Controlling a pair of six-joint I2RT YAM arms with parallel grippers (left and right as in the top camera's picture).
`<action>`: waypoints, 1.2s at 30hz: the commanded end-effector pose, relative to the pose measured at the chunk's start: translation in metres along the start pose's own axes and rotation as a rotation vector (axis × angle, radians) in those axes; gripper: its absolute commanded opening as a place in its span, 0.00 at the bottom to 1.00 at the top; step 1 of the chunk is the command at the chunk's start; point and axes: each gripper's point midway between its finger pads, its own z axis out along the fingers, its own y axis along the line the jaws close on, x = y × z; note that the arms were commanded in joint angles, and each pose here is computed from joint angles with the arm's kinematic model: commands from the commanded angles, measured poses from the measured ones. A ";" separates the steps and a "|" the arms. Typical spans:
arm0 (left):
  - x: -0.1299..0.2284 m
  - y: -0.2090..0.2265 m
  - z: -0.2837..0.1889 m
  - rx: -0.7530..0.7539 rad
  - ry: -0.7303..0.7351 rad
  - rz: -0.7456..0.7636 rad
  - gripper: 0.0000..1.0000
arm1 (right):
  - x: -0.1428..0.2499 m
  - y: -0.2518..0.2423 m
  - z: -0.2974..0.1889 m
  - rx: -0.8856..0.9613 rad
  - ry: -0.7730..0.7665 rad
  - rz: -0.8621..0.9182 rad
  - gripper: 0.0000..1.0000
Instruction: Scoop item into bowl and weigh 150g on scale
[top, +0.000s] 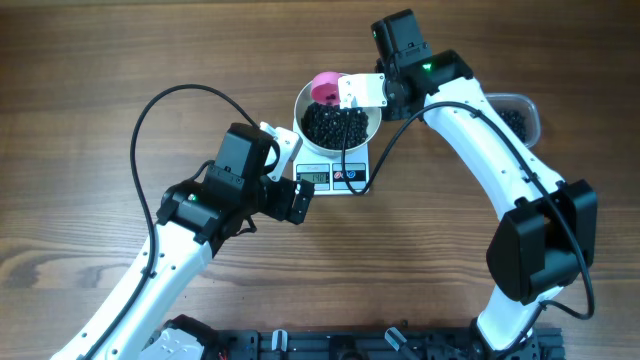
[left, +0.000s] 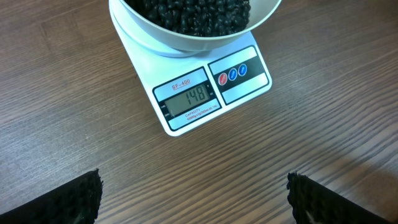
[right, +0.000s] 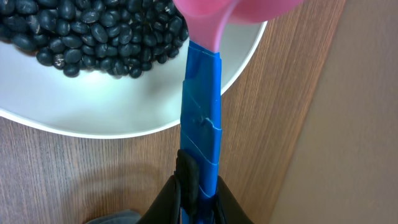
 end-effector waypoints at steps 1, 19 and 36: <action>-0.007 -0.002 -0.003 -0.001 -0.017 0.003 1.00 | -0.008 -0.004 -0.005 0.004 -0.043 0.013 0.04; -0.007 -0.001 -0.003 -0.002 -0.017 0.003 1.00 | -0.021 0.014 -0.007 -0.075 -0.123 0.017 0.04; -0.007 -0.002 -0.003 -0.001 -0.017 0.003 1.00 | -0.035 0.012 -0.021 -0.087 -0.213 0.181 0.04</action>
